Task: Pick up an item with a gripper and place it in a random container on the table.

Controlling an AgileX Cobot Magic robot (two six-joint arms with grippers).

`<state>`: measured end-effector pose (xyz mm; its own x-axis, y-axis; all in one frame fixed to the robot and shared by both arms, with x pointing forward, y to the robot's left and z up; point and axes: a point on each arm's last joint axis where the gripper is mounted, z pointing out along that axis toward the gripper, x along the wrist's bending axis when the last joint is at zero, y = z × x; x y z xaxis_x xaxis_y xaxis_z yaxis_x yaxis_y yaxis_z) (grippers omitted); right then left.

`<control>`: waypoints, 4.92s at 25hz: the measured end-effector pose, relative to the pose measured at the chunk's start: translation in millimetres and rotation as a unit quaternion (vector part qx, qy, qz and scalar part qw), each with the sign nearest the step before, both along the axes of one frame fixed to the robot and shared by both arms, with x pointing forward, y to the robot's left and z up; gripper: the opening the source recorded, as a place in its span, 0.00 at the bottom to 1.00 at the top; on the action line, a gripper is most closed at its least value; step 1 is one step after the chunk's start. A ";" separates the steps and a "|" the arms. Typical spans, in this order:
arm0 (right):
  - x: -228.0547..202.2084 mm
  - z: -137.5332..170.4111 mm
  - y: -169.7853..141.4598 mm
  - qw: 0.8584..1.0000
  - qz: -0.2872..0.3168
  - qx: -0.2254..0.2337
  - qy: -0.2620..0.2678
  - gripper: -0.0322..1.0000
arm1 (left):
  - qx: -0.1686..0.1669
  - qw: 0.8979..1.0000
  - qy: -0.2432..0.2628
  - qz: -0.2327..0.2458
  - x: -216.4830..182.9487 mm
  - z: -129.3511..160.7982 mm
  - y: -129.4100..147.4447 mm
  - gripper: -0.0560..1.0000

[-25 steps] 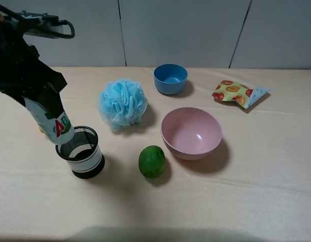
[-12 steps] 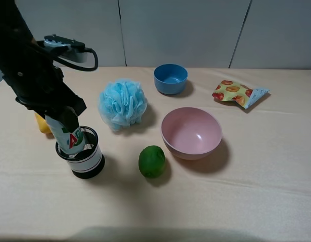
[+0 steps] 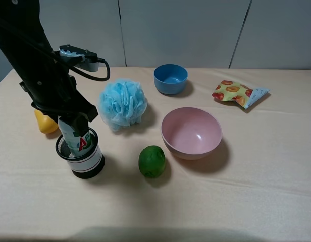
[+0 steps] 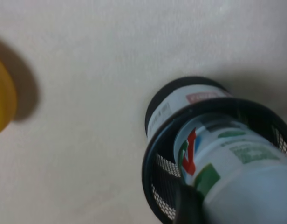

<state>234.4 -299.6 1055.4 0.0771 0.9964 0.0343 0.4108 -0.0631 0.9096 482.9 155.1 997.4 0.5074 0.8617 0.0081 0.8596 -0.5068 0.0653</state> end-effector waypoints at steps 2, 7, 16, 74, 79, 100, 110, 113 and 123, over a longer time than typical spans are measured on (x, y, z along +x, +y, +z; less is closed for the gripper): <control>0.0 0.0 0.0 1.000 0.000 0.000 0.000 0.70 | 0.000 1.000 0.000 0.000 0.0 0.0 0.0 0.55; 0.0 0.0 0.0 1.000 0.000 0.000 0.000 0.70 | 0.000 1.000 0.000 0.000 0.1 0.0 0.0 0.55; 0.0 0.0 0.0 1.000 0.000 0.000 0.000 0.70 | -0.001 1.000 -0.001 0.000 0.1 0.0 -0.2 0.60; 0.0 0.0 0.0 1.000 0.000 0.000 0.000 0.70 | -0.091 0.977 -0.194 0.018 -77.4 124.0 52.4 0.98; 0.0 0.0 0.0 1.000 0.000 0.000 0.000 0.70 | -0.104 0.971 -0.216 0.022 -104.5 141.3 69.0 0.98; 0.0 0.0 0.0 1.000 0.000 0.000 0.000 0.70 | -0.120 0.935 -0.299 0.147 -177.3 134.8 131.5 0.98; 0.0 0.0 0.0 1.000 0.000 0.000 0.000 0.70 | -0.143 0.893 -0.362 0.229 -212.9 85.4 141.7 0.98; 0.0 0.0 0.0 1.000 0.000 0.000 0.000 0.70 | -0.144 0.883 -0.374 0.246 -221.6 75.9 142.5 0.98; 0.0 0.0 0.0 1.000 0.000 0.000 0.000 0.70 | -0.152 0.865 -0.412 0.244 -242.5 54.9 143.1 0.98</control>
